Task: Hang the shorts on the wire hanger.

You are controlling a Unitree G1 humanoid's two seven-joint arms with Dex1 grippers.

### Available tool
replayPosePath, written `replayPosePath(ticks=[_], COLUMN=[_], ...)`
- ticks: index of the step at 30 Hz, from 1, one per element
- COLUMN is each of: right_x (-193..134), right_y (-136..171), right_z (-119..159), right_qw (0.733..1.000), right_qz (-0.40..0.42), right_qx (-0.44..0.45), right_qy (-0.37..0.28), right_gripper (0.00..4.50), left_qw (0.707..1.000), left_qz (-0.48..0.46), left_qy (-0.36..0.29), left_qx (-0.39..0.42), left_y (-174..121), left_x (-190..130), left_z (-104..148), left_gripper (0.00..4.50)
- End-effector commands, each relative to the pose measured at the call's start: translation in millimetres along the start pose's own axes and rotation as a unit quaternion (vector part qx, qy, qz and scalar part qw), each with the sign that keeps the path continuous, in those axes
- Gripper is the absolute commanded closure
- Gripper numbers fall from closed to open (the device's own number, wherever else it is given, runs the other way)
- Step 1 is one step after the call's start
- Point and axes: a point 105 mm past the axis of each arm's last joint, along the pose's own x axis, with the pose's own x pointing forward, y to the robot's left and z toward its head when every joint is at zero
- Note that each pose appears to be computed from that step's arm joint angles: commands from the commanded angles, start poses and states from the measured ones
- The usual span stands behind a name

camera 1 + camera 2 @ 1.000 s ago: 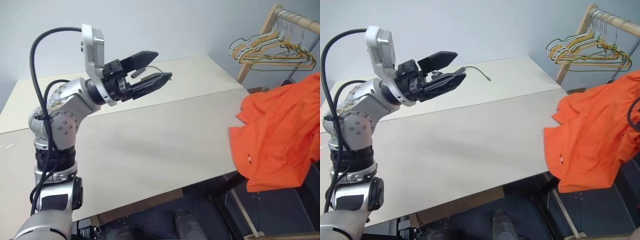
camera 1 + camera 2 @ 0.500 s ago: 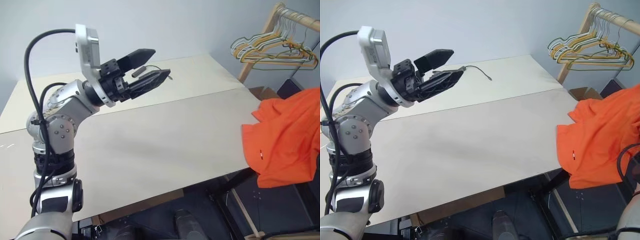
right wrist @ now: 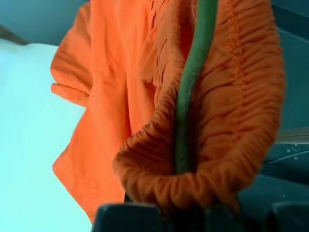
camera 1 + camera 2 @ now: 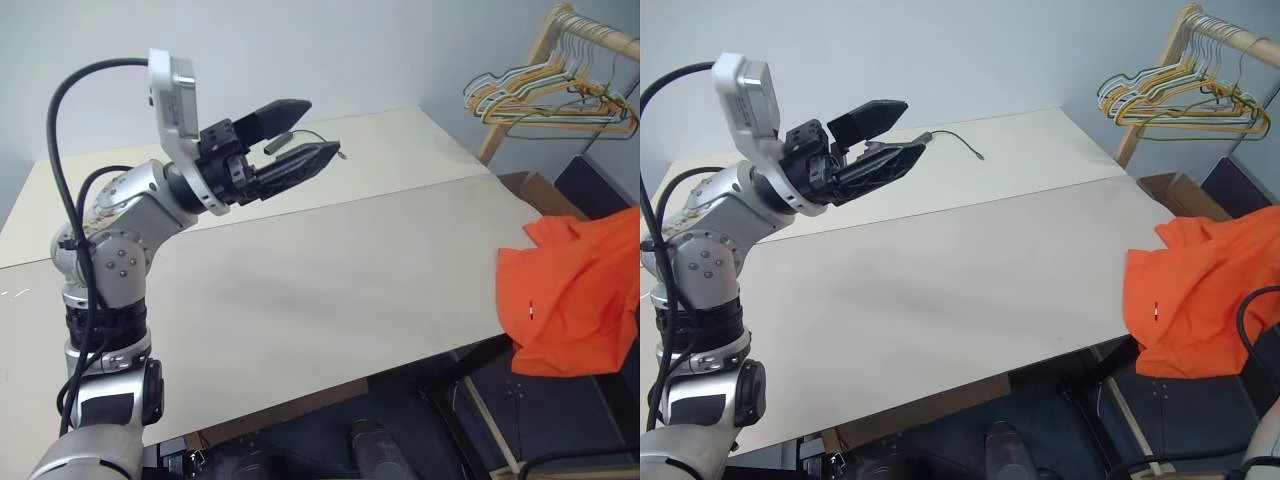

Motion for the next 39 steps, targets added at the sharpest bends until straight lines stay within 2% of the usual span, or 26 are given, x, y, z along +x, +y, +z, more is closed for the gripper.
replayPosePath(ticks=[1, 12, 14, 17, 20, 26, 30, 32, 34, 36, 39], right_x=[-10, -30, -36, -51, -62, -86, -111, -127, -144, -159, -168], right_y=[2, 17, 20, 24, 32, 47, 61, 70, 82, 101, 134], right_z=[12, 20, 23, 37, 41, 49, 52, 52, 50, 42, 18], right_qw=[0.999, 0.992, 0.988, 0.970, 0.954, 0.901, 0.844, 0.807, 0.772, 0.741, 0.710], right_qz=[0.004, 0.002, -0.001, -0.037, -0.047, -0.065, -0.065, -0.058, -0.030, 0.033, 0.163], right_qx=[-0.022, -0.096, -0.105, -0.136, -0.148, -0.183, -0.218, -0.227, -0.230, -0.241, -0.285], right_qy=[-0.031, -0.085, -0.111, -0.199, -0.257, -0.387, -0.486, -0.542, -0.592, -0.626, -0.623], right_gripper=[3.65, 0.03, 0.03, 0.03, 0.03, 0.03, 0.03, 0.03, 0.03, 0.03, 0.03], left_qw=[1.000, 1.000, 1.000, 1.000, 1.000, 0.999, 0.999, 0.999, 0.999, 0.998, 0.997], left_qz=[-0.009, -0.006, -0.006, -0.008, -0.010, -0.014, -0.012, -0.009, -0.002, 0.013, 0.032], left_qy=[0.000, 0.009, 0.009, 0.010, 0.012, 0.016, 0.018, 0.024, 0.028, 0.028, 0.043], left_qx=[0.025, 0.024, 0.024, 0.025, 0.026, 0.028, 0.029, 0.032, 0.038, 0.049, 0.063], left_y=[-2, 1, 2, 2, 2, 2, 2, 3, 5, 9, 14], left_x=[-1, -3, -3, -4, -4, -4, -5, -6, -8, -12, -18], left_z=[8, 5, 5, 6, 6, 5, 5, 2, -3, -8, -18], left_gripper=[0.00, 0.00, 0.00, 0.00, 0.00, 0.00, 0.00, 0.00, 0.00, 0.00, 0.00])
